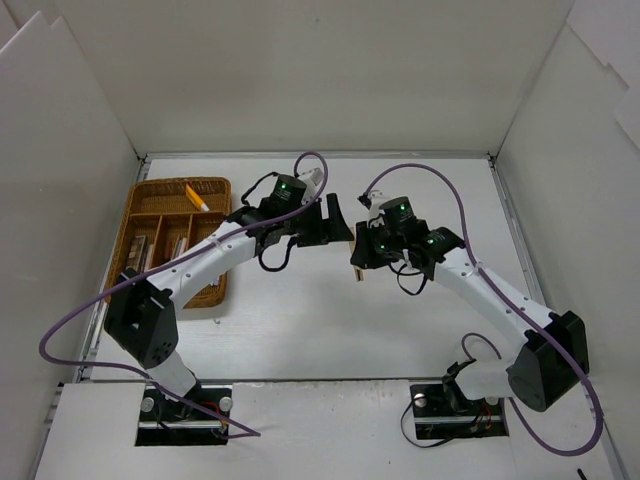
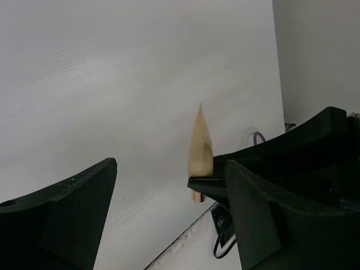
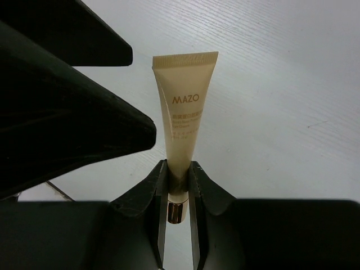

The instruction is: Organize the makeup

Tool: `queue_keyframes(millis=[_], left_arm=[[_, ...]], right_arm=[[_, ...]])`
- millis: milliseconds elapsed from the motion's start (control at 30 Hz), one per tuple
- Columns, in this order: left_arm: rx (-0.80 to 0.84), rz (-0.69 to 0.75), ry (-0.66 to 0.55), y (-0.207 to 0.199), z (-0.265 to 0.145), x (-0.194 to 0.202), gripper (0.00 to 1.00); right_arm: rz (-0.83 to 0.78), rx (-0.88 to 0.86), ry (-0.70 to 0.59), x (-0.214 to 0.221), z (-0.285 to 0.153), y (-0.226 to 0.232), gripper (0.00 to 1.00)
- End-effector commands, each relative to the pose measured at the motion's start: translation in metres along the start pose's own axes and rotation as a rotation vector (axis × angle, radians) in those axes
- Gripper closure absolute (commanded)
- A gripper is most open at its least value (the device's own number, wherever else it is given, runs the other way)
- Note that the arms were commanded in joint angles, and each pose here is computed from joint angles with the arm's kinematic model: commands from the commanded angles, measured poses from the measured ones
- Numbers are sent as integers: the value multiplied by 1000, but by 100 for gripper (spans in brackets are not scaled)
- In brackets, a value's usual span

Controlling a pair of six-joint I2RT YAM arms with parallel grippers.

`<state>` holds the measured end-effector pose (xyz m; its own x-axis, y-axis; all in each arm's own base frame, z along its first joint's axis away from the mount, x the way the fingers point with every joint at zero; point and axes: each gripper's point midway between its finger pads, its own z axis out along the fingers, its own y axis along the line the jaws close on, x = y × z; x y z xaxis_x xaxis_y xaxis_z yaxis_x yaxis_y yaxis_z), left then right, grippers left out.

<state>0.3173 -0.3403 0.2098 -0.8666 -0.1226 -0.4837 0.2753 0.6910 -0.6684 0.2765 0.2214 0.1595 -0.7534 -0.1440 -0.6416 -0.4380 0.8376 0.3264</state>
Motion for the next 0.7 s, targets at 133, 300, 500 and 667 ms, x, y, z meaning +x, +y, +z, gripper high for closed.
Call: queue_keyframes(millis=[133,300,500,667], left_arm=[[123,18,-63,-46,-2,-18,40],[125,9,-50,-48,7,-10,63],[153,3,-65,-51,10,-12,85],[163,9,-71,-53,9,-13,100]], right_arm=[[-57,-69,-114,-33,-20,25,96],[-69,-83,-120,-38,-19,31,96],[-88,-103,-114,-38,-16,40,94],[-88,-93,-120,-39,-15,40,83]])
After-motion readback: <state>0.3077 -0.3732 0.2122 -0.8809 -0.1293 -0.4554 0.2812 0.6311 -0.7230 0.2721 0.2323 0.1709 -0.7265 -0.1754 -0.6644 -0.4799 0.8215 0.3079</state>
